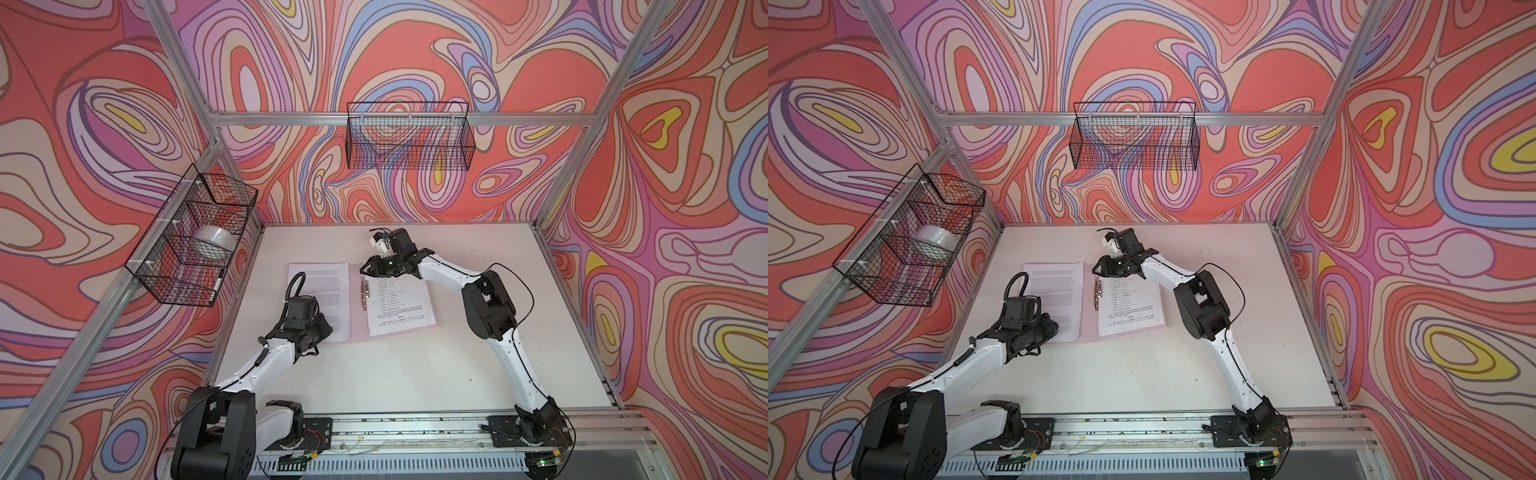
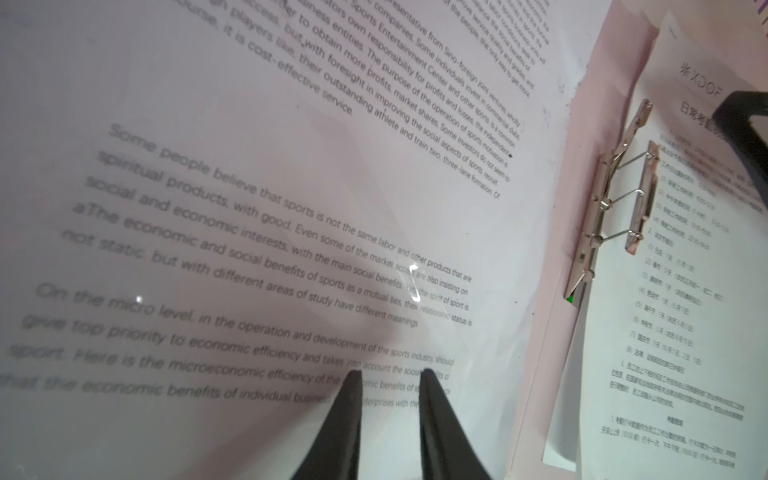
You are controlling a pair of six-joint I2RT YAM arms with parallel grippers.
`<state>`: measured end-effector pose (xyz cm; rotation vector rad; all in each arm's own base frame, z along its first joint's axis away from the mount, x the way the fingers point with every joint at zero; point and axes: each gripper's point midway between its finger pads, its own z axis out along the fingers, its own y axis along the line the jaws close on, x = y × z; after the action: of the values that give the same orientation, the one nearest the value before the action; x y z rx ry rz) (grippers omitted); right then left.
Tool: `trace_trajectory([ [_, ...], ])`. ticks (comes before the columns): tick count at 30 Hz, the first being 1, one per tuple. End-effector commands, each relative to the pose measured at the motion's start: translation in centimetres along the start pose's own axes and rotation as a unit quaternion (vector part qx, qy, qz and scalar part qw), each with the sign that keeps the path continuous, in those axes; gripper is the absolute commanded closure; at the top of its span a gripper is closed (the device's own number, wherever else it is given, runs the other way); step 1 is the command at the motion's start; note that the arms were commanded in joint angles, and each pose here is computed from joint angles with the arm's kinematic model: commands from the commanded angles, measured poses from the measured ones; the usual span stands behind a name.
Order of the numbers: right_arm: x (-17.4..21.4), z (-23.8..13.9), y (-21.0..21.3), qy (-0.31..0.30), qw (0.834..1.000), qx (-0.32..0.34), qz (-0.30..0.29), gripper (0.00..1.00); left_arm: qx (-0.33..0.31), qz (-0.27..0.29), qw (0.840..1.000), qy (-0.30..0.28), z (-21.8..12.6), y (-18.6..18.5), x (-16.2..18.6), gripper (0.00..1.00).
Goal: Put the files into the folder
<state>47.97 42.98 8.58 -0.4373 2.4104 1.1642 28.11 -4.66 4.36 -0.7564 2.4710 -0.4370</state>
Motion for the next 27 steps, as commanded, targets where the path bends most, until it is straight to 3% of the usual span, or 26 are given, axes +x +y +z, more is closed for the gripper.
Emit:
trace_trajectory([
  [1,-0.2,1.0,-0.5,-0.004,1.0,-0.001,-0.004,0.55,-0.009,0.011,1.0,-0.006,0.1,0.4,0.0,0.77],
  [27,1.1,4.1,-1.7,0.022,1.0,0.004,0.003,0.55,-0.036,0.03,0.999,0.007,0.9,1.8,0.8,0.8],
])
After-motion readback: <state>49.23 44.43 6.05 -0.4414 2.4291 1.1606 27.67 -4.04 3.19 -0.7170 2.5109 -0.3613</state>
